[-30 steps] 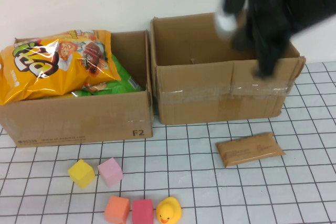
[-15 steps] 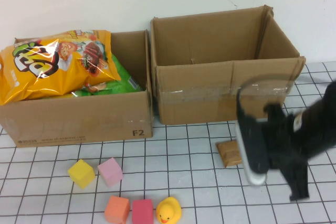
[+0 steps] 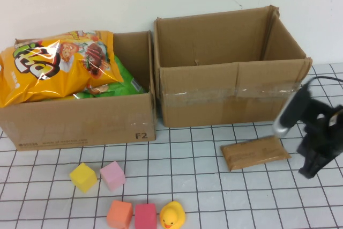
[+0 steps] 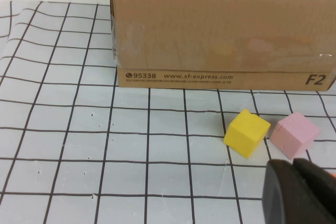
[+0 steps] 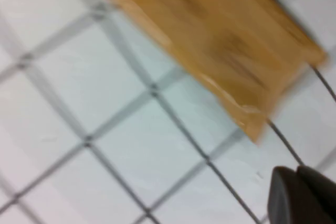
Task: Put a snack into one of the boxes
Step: Pick up the biscuit
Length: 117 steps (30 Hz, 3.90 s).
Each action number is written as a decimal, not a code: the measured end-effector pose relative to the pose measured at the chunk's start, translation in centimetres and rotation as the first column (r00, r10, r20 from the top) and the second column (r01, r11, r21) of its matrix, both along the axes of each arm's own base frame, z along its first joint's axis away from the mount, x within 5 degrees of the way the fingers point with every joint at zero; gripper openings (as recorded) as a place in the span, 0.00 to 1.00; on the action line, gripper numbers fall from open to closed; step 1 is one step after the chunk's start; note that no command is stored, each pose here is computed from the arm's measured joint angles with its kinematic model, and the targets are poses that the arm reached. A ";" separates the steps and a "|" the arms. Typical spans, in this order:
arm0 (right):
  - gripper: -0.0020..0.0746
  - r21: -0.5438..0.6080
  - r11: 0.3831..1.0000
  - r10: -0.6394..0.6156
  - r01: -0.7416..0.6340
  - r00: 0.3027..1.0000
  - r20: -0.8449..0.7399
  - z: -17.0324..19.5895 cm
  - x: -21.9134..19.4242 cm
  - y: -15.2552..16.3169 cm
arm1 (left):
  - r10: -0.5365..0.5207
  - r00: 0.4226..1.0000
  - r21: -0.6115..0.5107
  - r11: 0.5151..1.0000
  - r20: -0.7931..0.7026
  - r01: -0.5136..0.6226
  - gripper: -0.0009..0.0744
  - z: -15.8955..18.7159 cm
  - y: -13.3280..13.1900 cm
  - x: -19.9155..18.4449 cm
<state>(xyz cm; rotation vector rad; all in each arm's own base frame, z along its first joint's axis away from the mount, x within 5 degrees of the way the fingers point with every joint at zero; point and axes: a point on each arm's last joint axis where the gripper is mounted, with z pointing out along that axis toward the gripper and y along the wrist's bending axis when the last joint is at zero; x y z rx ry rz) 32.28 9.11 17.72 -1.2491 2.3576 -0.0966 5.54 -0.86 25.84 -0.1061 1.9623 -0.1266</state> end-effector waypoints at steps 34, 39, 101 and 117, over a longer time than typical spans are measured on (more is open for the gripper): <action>0.02 -0.013 0.993 0.114 -0.114 0.993 0.003 -4.3 0.6 3.2 | 0.000 1.000 0.000 1.000 0.000 0.000 0.01 0.0 0.0 0.0; 0.02 -0.033 0.972 0.229 -0.232 0.971 -0.064 -4.4 -1.1 5.7 | 0.000 1.000 0.000 1.000 0.000 0.000 0.01 0.0 0.0 0.0; 0.90 0.192 0.950 -0.202 0.245 0.955 -0.218 -4.1 2.6 6.5 | 0.000 1.000 0.000 1.000 0.000 0.000 0.01 0.0 0.0 0.0; 0.89 0.228 0.951 -0.157 0.207 0.963 -0.219 -3.5 2.3 8.6 | 0.000 1.000 0.000 1.000 0.000 0.000 0.01 0.0 0.0 0.0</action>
